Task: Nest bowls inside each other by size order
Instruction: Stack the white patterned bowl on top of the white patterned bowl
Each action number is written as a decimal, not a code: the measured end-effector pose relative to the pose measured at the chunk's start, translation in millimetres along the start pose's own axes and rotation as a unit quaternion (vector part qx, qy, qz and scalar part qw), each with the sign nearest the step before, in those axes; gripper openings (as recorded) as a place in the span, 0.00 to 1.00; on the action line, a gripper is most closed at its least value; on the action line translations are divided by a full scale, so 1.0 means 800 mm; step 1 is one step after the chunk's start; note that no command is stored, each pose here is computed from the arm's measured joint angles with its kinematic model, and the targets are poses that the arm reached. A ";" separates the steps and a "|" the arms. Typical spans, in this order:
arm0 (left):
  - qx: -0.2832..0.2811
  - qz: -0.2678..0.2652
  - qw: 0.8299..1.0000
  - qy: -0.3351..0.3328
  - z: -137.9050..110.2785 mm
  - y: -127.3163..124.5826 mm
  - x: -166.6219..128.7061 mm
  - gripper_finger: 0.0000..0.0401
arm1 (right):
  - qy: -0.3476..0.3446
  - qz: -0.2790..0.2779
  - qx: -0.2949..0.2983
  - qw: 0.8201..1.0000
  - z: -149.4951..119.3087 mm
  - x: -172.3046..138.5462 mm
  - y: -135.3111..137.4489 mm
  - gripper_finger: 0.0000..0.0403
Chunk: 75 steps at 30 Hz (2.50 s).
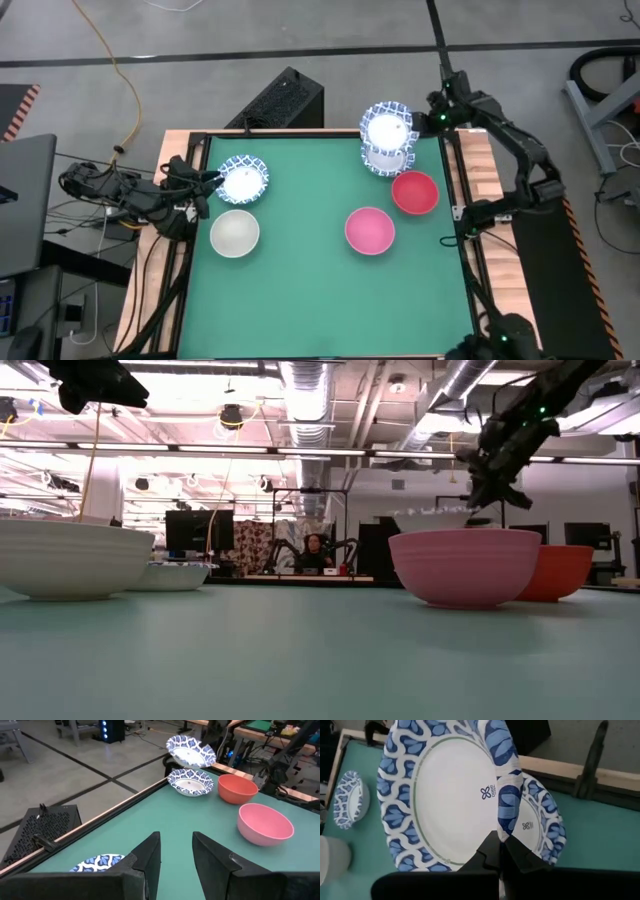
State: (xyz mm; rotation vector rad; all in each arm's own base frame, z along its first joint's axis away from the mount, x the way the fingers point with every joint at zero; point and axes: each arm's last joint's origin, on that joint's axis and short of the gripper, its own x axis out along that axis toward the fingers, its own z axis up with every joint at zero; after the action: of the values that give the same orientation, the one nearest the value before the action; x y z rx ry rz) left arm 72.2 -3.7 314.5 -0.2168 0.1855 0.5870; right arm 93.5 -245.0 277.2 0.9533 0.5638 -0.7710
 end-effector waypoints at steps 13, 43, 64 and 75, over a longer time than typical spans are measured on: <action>0.000 -0.001 1.000 0.001 0.000 0.000 0.000 0.25 | 0.027 -0.006 0.017 0.999 -0.027 0.039 -0.027 0.04; 0.000 -0.002 1.000 0.001 0.000 0.000 0.000 0.25 | 0.023 -0.048 0.036 0.998 -0.059 0.064 -0.051 0.04; 0.000 -0.002 1.000 0.001 0.000 0.000 0.000 0.25 | 0.024 -0.016 0.045 0.999 -0.061 0.067 -0.051 0.04; -0.001 -0.001 1.000 0.001 0.000 0.000 0.000 0.25 | 0.034 -0.006 0.047 0.998 -0.064 0.067 -0.050 0.04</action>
State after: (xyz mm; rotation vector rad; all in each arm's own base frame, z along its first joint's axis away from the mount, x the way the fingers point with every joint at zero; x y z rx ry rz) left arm 72.3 -3.8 314.5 -0.2187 0.1864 0.5842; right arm 90.0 -232.3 194.0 1.0661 0.5975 -0.7842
